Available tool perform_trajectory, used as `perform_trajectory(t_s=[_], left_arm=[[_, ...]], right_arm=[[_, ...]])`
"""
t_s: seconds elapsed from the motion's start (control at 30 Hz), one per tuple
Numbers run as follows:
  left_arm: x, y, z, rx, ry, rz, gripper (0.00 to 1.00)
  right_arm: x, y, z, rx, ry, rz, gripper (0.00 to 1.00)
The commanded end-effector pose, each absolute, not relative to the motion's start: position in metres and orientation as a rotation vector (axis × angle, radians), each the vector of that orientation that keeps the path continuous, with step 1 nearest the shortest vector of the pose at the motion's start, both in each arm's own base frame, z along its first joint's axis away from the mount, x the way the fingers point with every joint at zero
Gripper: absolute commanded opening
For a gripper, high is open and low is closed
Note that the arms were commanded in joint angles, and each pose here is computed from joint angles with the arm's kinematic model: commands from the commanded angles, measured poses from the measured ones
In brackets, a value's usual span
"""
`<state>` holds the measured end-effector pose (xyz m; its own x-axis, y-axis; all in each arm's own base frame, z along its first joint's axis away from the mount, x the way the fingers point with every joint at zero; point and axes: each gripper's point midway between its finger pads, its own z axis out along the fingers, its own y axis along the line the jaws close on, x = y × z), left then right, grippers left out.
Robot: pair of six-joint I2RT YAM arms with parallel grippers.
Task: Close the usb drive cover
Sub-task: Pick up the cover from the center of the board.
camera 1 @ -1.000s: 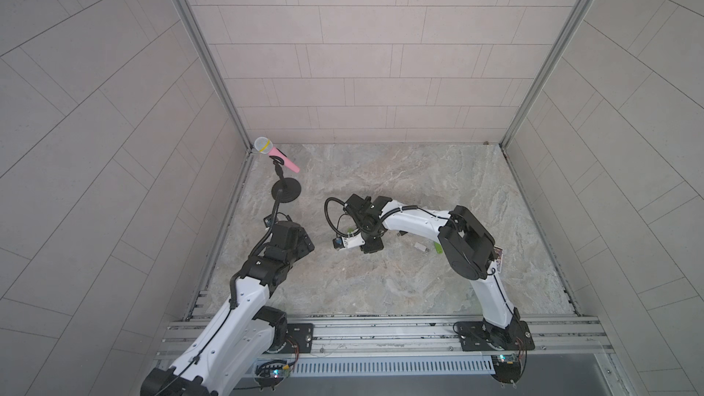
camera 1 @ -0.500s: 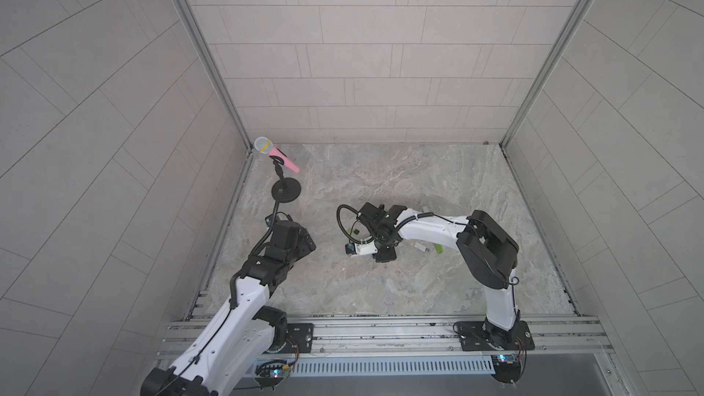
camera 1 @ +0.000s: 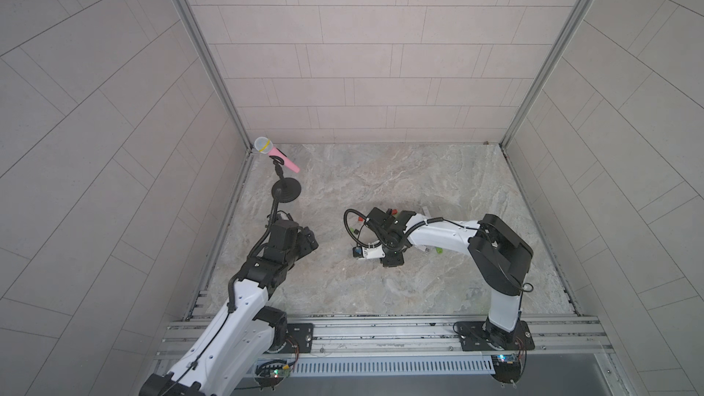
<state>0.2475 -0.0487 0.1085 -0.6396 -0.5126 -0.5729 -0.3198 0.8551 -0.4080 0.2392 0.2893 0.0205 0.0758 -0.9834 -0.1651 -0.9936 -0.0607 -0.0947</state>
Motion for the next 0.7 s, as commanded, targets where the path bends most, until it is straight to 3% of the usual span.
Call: perform_trajectory(t_s=[0.0, 0.4, 0.67], left_arm=[[0.249, -0.049, 0.113, -0.594, 2.294, -0.365, 0.87], [0.251, -0.058, 0.115, -0.571, 2.291, -0.424, 0.86], [0.258, -0.089, 0.123, -0.436, 2.282, -0.621, 0.84]], right_arm=[[0.229, 0.267, 0.002, -2.193, 2.101, 0.033, 0.27], [0.226, 0.271, 0.002, -2.158, 2.117, 0.088, 0.21], [0.241, 0.288, 0.038, -1.981, 2.044, 0.139, 0.19]])
